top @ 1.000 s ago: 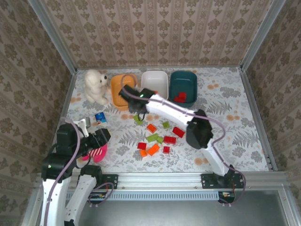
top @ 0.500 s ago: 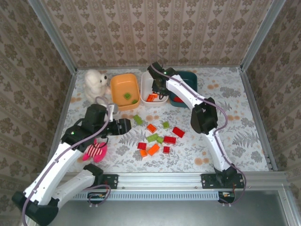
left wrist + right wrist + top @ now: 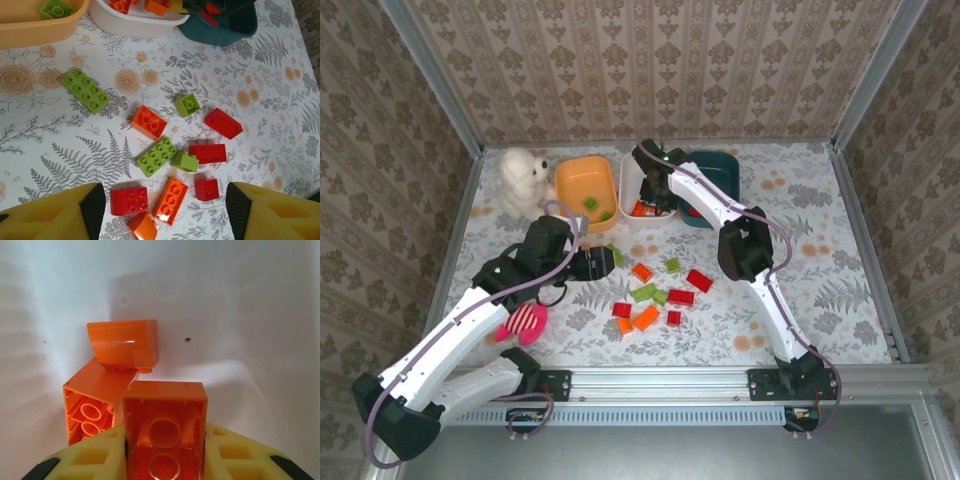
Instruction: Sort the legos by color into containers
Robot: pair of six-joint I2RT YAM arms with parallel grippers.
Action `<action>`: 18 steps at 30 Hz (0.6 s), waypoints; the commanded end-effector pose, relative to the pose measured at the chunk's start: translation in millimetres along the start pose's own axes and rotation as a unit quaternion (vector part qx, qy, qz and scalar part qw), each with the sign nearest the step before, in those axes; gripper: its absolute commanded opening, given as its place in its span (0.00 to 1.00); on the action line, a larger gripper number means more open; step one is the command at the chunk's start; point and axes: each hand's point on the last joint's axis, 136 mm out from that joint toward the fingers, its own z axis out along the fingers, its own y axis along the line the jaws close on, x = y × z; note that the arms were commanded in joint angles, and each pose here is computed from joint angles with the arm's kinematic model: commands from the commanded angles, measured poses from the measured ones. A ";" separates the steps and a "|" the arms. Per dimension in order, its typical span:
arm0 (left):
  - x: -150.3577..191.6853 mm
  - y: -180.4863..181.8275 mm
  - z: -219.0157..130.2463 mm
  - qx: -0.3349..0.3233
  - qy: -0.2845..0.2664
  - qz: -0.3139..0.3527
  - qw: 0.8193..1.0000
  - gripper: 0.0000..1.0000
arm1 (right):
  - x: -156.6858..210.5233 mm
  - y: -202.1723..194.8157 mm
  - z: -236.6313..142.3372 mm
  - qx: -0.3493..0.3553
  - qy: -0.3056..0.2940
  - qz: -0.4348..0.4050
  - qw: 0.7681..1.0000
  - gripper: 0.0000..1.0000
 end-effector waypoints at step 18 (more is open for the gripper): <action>-13.0 -1.2 -18.6 -0.012 -0.030 0.010 0.999 0.69 | -20.6 9.8 -58.8 -0.039 -0.037 -0.001 0.999 0.57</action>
